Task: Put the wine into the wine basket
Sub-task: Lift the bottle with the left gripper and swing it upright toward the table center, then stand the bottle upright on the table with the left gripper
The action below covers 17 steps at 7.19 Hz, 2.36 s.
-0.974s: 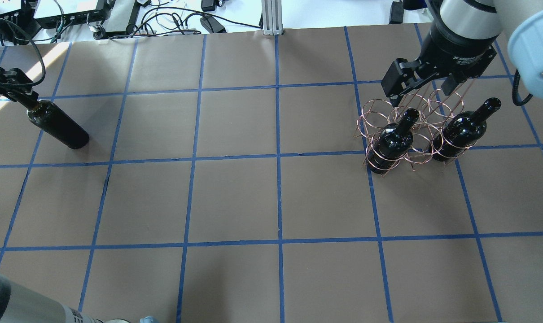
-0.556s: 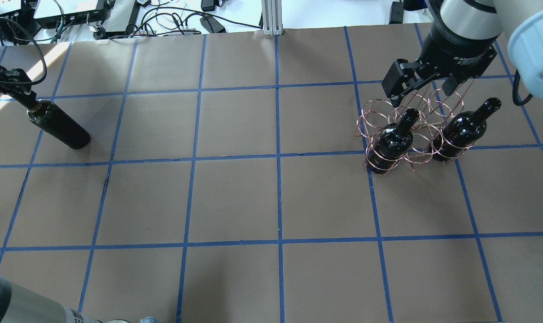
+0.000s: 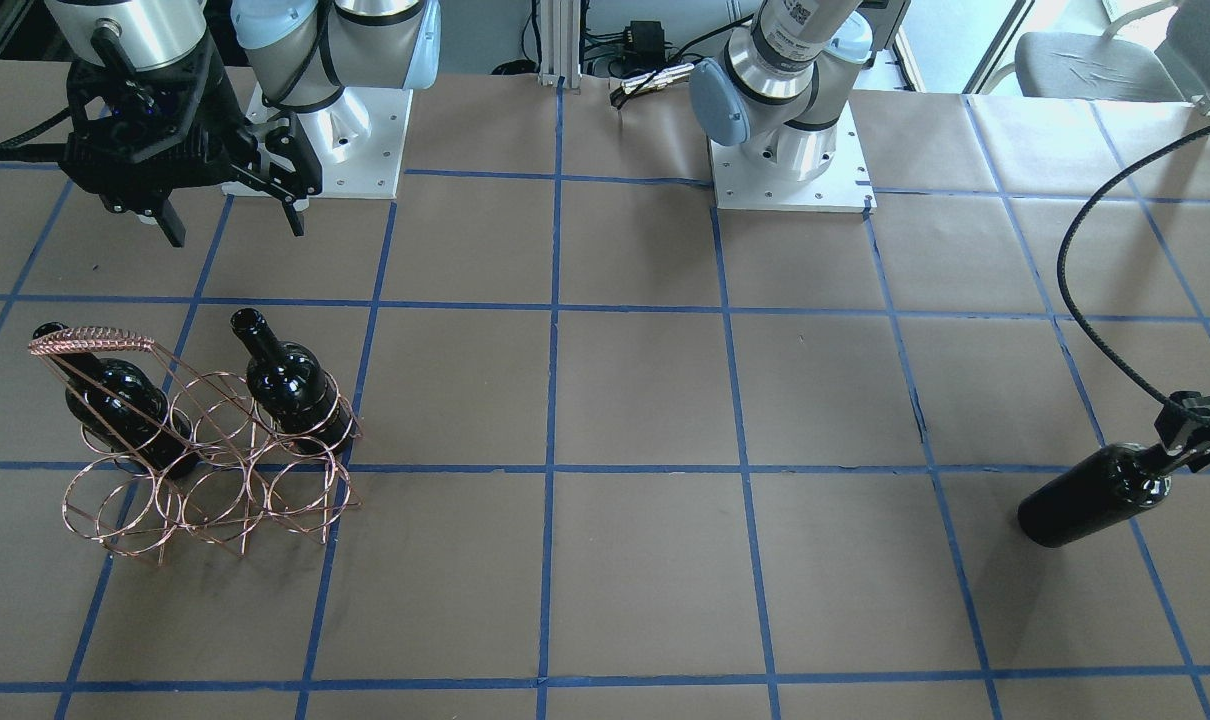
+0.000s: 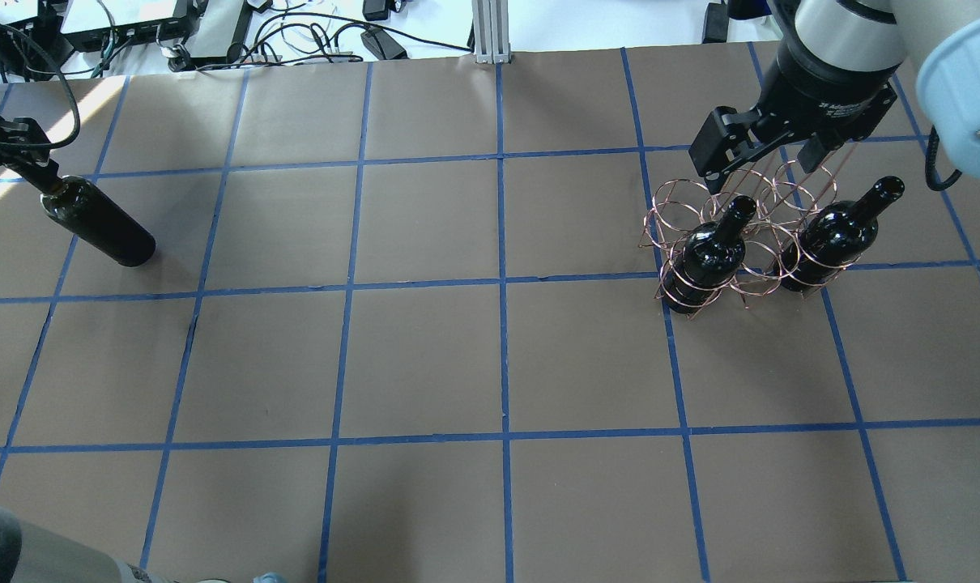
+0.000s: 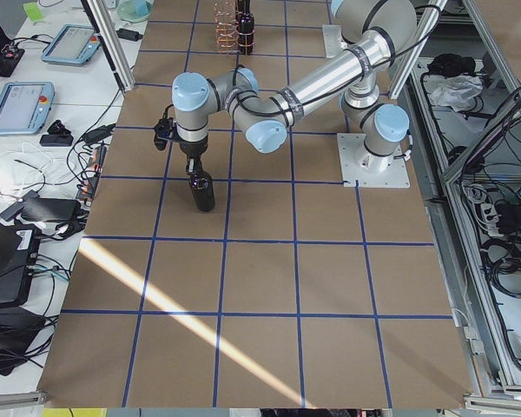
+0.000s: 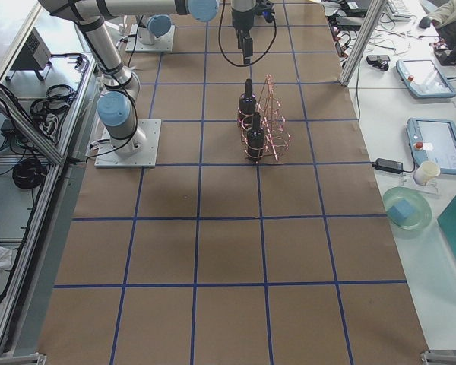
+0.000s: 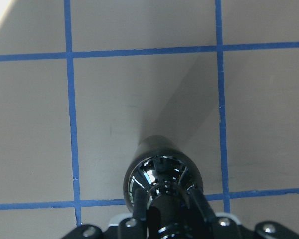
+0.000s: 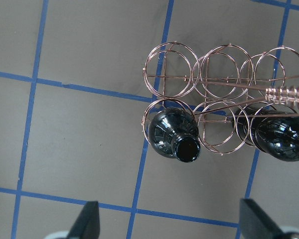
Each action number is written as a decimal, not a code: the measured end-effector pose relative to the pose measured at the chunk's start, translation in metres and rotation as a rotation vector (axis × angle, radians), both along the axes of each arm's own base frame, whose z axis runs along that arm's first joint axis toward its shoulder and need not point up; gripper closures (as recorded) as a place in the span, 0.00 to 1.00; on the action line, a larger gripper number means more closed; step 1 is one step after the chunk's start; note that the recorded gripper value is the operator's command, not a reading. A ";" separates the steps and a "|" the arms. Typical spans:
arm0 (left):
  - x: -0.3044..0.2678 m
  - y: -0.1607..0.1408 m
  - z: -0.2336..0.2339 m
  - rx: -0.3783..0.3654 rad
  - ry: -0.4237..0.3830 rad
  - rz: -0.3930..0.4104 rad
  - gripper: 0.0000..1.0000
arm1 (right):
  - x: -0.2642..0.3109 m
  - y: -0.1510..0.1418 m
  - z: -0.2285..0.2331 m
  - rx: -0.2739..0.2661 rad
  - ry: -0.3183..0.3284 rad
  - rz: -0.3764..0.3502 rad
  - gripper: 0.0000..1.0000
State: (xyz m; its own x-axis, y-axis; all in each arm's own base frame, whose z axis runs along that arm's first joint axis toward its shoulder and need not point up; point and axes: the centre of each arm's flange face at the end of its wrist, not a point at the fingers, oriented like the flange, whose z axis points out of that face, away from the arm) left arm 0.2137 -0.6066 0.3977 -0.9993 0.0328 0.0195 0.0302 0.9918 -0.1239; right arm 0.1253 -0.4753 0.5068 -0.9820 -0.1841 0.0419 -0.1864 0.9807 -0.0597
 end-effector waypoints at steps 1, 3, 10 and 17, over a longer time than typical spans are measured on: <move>-0.014 0.006 0.007 0.013 0.008 0.007 1.00 | 0.000 0.000 0.000 0.001 0.000 0.000 0.00; -0.061 0.030 0.019 0.032 0.026 0.063 1.00 | 0.000 0.000 -0.001 0.002 0.000 0.001 0.00; -0.368 0.113 0.048 0.032 0.079 0.404 1.00 | 0.000 0.001 -0.001 0.005 0.002 0.001 0.00; -0.478 0.221 -0.004 0.063 -0.043 0.395 1.00 | 0.000 0.005 0.002 0.003 0.001 0.001 0.00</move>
